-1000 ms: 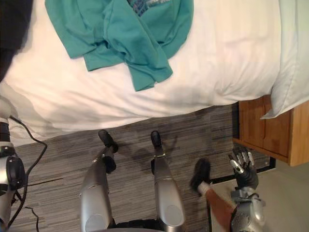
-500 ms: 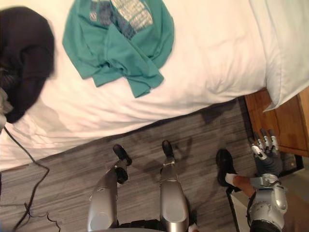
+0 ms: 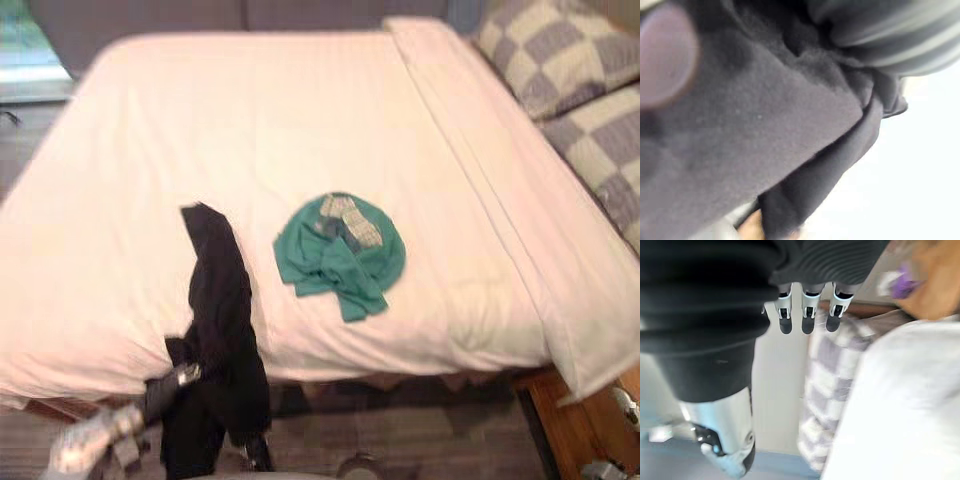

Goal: Tidy the bed and pick cloth on bed and put in laundry

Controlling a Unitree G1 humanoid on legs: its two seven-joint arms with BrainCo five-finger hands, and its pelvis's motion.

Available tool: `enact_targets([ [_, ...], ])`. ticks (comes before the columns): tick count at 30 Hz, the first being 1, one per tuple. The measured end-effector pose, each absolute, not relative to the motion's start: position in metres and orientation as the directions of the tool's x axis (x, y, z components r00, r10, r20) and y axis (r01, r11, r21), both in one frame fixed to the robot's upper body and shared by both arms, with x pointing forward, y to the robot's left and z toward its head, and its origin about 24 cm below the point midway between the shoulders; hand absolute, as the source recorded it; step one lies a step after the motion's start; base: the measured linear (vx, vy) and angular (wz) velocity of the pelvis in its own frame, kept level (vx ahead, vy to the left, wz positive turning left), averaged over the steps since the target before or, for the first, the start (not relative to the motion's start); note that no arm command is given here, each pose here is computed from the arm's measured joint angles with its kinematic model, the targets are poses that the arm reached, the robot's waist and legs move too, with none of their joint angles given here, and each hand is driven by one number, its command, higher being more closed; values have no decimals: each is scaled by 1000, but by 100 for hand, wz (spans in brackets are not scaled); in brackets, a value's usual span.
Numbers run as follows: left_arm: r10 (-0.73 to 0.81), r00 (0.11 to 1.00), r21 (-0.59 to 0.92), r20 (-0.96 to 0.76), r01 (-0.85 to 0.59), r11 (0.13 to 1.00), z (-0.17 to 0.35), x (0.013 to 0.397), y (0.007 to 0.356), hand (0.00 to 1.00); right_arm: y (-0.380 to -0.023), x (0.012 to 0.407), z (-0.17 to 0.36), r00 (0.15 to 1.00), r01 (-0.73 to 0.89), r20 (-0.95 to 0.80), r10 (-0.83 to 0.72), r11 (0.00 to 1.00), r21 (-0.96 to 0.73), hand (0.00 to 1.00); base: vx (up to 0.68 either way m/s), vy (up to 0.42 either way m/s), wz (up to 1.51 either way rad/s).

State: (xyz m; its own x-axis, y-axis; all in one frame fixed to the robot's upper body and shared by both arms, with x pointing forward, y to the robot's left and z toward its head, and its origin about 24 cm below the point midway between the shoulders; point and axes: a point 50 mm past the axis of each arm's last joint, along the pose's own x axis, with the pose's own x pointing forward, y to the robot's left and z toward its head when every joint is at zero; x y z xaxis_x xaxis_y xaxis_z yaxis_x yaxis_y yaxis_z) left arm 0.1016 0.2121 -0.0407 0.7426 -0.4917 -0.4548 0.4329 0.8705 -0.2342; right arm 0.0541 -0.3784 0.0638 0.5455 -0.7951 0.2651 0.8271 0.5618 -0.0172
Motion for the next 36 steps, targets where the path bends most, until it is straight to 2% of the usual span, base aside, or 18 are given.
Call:
enact_targets([
  [2,-407,752,-393,-518,213,894,-73,71,213,100,-371,74,84,575,793,373,-728,608,-36,0,8,-74,19],
  [5,-269,743,-458,-613,-57,887,-104,40,216,100,-365,106,98,614,735,449,-649,678,-24,0,-24,-105,25],
  [7,-101,717,-421,-690,-284,861,-125,22,225,100,-350,147,103,707,632,462,-536,772,-72,0,-20,-104,17],
  [8,-75,688,-405,-722,-332,852,-131,15,226,100,-346,159,103,739,598,448,-502,796,-94,0,5,-96,12],
  [10,6,577,-331,-817,-477,814,-146,-4,224,100,-326,202,91,861,453,344,-375,873,-182,0,7,-63,20],
  [12,33,518,-289,-855,-528,799,-150,-13,221,100,-305,226,81,923,342,265,-281,912,-225,0,32,-29,22],
  [14,48,486,-256,-873,-539,803,-153,-13,218,100,-280,243,67,965,238,175,-197,936,-259,0,41,-21,31],
  [17,78,497,-233,-864,-533,814,-153,-1,220,100,-243,273,53,994,110,53,-98,947,-303,0,2,-13,43],
  [20,84,590,-265,-803,-481,836,-145,30,226,100,-219,309,75,994,90,81,-67,942,-322,0,-73,-14,18],
  [23,111,696,-280,-709,-423,862,-130,67,244,100,-203,347,124,979,125,195,-67,944,-305,0,-71,12,6],
  [28,145,799,-283,-583,-367,886,-109,107,264,100,-194,369,170,956,152,291,-44,921,-360,0,-54,47,8],
  [32,191,840,-262,-508,-362,895,-96,125,278,100,-188,381,192,941,220,330,-72,873,-436,0,-43,33,3],
  [36,207,862,-232,-463,-343,910,-90,134,280,100,-217,384,203,921,362,348,-175,714,-599,0,-36,5,10],
])
